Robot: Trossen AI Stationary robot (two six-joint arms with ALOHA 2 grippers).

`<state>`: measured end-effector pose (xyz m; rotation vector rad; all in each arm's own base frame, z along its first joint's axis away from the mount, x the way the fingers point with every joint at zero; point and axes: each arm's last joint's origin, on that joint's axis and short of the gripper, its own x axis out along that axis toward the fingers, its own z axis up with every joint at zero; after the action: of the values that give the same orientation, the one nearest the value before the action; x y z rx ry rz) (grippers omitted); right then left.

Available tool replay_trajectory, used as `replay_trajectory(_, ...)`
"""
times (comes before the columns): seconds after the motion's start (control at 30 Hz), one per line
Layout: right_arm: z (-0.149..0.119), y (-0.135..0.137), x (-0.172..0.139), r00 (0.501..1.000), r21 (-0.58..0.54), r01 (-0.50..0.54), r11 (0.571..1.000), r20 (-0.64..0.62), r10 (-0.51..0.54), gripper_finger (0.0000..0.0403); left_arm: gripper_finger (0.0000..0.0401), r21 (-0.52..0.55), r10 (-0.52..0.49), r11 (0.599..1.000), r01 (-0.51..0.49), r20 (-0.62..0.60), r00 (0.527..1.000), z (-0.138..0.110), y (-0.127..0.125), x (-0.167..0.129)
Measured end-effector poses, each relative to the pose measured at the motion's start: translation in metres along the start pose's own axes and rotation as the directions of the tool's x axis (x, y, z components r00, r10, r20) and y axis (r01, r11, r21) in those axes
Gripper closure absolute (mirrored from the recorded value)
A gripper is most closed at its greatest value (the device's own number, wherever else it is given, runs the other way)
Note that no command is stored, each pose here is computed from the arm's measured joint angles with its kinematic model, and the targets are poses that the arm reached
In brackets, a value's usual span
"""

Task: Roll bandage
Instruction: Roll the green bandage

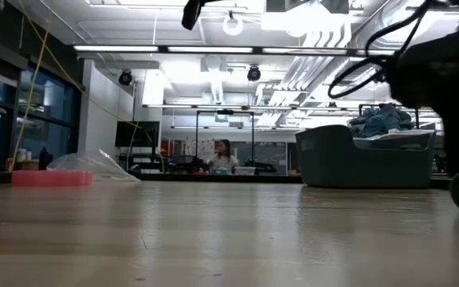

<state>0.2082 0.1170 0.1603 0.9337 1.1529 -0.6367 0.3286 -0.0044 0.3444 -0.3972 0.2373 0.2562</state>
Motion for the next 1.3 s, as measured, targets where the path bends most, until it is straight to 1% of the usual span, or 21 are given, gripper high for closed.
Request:
replay_trajectory(0.13, -0.02, -0.002, -0.003, 1.0, 0.014, 0.005, 1.0, -0.027, -0.005, 0.0403, 0.0401, 0.009, 0.012, 1.0, -0.012, -0.018, 1.0, -0.002, 0.002, 0.0)
replay_trajectory(0.3, -0.052, -0.003, -0.013, 0.993, 0.009, 0.015, 1.0, -0.117, -0.014, 0.0403, 0.0401, 0.033, 0.015, 0.999, -0.014, -0.026, 1.0, -0.002, 0.002, 0.0)
replay_trajectory(0.53, -0.093, -0.004, -0.051, 0.968, -0.034, 0.141, 0.989, -0.203, -0.145, 0.0403, 0.0401, 0.052, 0.026, 0.998, -0.024, -0.034, 0.999, -0.003, 0.003, 0.0)
replay_trajectory(0.6, -0.101, -0.003, -0.064, 0.967, -0.032, 0.156, 0.987, -0.197, -0.159, 0.0403, 0.0401, 0.062, 0.035, 0.998, -0.033, -0.03, 0.999, -0.003, 0.003, 0.0)
replay_trajectory(0.67, -0.104, -0.001, -0.072, 0.976, -0.004, 0.144, 0.99, -0.165, -0.142, 0.0403, 0.0401, 0.068, 0.037, 0.997, -0.035, -0.029, 0.999, -0.003, 0.003, 0.0)
replay_trajectory(0.77, -0.101, 0.004, -0.074, 0.991, 0.06, 0.1, 0.993, -0.092, -0.094, 0.0403, 0.0401, 0.067, 0.041, 0.997, -0.039, -0.027, 0.999, -0.002, 0.005, 0.001)
replay_trajectory(0.83, -0.094, 0.005, -0.069, 0.995, 0.093, 0.085, 0.992, -0.055, -0.08, 0.0403, 0.0401, 0.066, 0.044, 0.997, -0.042, -0.026, 0.999, -0.002, 0.006, 0.001)
replay_trajectory(1.07, -0.051, 0.003, -0.042, 0.989, 0.144, 0.085, 0.986, 0.11, -0.101, 0.0403, 0.0401, 0.056, 0.049, 0.997, -0.048, -0.024, 0.998, -0.001, 0.007, 0.001)
replay_trajectory(1.13, -0.041, 0.005, -0.034, 0.991, 0.142, 0.056, 0.988, 0.115, -0.073, 0.0403, 0.0401, 0.055, 0.049, 0.997, -0.048, -0.023, 0.999, -0.001, 0.007, 0.001)
replay_trajectory(1.3, -0.029, 0.01, -0.016, 0.998, 0.092, -0.036, 0.995, 0.047, 0.032, 0.0403, 0.0401, 0.053, 0.05, 0.997, -0.048, -0.024, 0.998, -0.001, 0.007, 0.001)
